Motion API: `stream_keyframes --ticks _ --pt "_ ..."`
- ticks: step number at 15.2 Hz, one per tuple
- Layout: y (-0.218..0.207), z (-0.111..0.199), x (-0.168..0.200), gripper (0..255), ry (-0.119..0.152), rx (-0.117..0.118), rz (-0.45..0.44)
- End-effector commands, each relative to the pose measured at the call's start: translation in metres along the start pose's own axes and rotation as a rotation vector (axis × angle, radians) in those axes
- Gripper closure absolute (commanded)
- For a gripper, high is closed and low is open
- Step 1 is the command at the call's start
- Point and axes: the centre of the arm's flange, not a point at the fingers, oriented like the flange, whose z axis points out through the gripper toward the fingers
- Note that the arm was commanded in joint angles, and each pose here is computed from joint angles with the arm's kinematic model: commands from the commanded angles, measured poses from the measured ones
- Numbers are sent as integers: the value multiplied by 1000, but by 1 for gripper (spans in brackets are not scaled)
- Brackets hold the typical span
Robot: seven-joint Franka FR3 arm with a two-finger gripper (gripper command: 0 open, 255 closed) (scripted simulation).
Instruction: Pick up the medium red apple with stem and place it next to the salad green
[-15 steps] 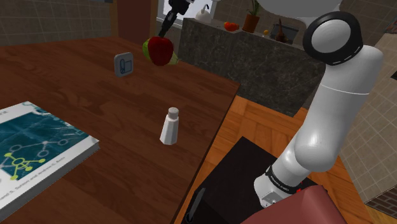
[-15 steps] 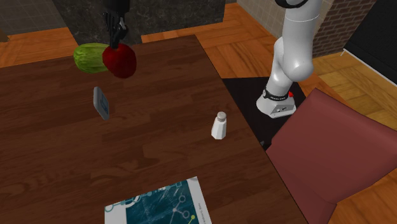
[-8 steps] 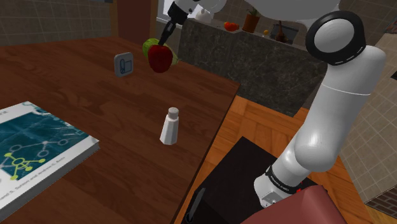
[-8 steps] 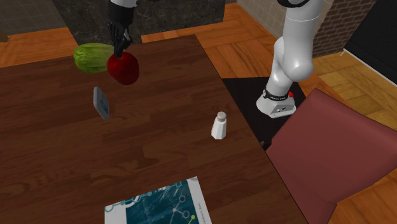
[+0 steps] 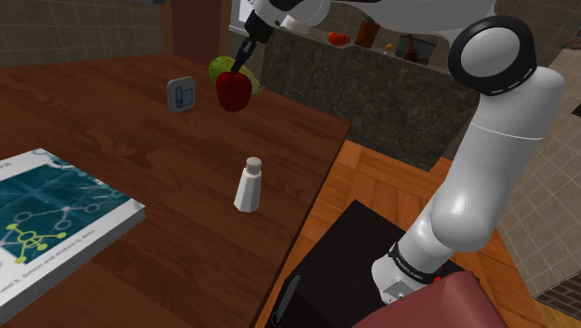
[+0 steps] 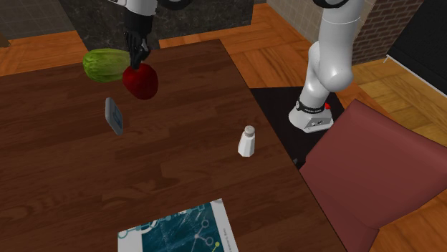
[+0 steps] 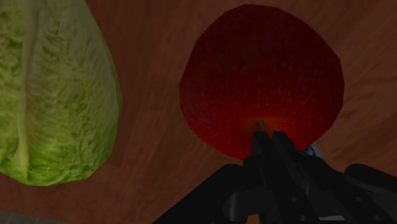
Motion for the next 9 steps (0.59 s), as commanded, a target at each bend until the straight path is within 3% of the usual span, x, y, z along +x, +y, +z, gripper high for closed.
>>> stream_keyframes --ticks 1,2,3,8,9 --pt "0 0 0 255 0 0 0" --pt "0 0 0 255 0 0 0" --pt "0 0 0 0 0 0 0" --pt "0 0 0 0 0 0 0" --pt "0 -13 0 0 0 0 0"
